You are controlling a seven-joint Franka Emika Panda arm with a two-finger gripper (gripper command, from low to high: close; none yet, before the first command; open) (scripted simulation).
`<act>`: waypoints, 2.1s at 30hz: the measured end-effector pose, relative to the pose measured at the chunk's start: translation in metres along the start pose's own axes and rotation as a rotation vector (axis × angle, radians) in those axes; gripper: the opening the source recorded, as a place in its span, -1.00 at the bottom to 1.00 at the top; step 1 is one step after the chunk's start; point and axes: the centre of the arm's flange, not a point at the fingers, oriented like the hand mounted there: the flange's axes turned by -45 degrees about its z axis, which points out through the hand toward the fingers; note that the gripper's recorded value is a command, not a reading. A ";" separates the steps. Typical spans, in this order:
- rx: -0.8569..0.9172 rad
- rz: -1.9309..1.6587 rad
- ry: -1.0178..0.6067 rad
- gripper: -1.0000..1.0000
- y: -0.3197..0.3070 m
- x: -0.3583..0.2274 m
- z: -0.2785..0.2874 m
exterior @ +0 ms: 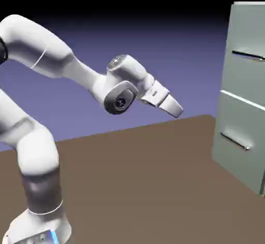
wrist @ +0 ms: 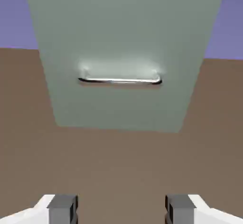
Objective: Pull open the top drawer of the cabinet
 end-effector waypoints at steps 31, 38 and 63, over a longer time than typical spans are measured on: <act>0.021 0.646 0.380 0.00 0.022 0.161 -0.008; 0.111 0.805 0.435 0.00 0.015 0.178 0.019; 0.590 1.514 0.596 0.00 -0.012 0.238 0.115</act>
